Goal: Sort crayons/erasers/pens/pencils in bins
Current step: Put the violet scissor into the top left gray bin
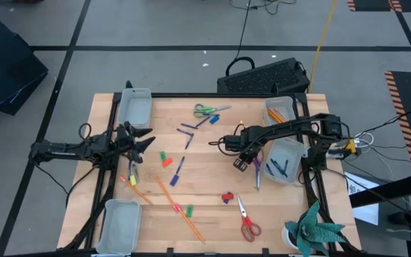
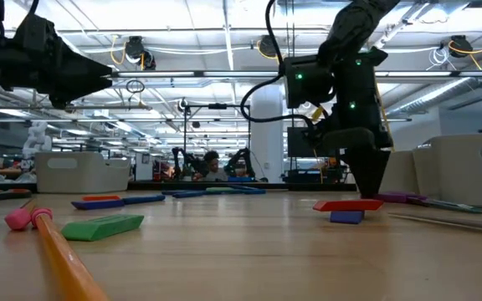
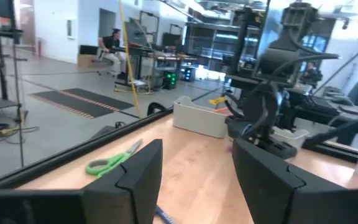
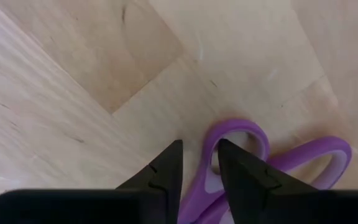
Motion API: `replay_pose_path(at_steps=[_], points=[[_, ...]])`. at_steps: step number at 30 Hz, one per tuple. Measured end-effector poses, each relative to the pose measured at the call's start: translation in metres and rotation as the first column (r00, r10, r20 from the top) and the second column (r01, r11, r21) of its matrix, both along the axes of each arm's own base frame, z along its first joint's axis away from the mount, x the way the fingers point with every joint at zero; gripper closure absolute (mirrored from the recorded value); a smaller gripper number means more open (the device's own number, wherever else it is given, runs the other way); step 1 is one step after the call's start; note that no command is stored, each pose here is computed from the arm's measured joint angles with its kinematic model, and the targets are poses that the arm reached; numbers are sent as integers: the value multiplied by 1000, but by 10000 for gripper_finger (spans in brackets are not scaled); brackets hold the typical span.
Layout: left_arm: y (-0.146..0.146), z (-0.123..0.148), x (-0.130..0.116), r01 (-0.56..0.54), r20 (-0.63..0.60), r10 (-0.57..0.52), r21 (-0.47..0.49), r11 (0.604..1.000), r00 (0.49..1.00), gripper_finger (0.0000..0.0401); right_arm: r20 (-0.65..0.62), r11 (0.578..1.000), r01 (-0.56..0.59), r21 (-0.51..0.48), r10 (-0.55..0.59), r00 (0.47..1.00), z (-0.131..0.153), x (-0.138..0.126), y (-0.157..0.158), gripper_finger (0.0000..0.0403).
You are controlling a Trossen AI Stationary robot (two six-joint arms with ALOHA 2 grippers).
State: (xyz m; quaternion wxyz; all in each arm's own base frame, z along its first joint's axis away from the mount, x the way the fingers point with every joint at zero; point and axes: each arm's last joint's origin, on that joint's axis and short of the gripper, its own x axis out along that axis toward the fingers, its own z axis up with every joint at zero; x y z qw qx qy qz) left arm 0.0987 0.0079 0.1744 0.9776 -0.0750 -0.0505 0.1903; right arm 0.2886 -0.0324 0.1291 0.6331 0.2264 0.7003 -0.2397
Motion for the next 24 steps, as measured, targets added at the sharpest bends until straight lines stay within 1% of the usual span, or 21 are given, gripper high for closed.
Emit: replay_pose_path(at_steps=[4,8,11,15,19,22,24], points=[[-1,0,0,22,9,-22,-21,1000,1000,203,-1,1000,10,-2,-10,1000,-1,0,1,326],[-1,0,0,40,10,-40,-23,999,999,203,11,999,42,-5,-42,999,-2,1,1,363],[-1,0,0,42,19,-41,-44,998,999,203,14,999,46,-5,-46,999,-2,1,1,387],[-1,0,0,56,38,-52,-89,994,998,203,35,998,56,-9,-56,998,1,2,1,394],[-1,0,0,58,46,-54,-107,992,998,203,105,999,44,-24,-42,994,12,2,3,388],[-1,0,0,59,50,-54,-116,992,997,203,236,997,38,-74,-19,972,31,6,6,390],[-1,0,1,59,48,-54,-114,992,997,203,324,995,18,-100,16,946,46,8,9,390]])
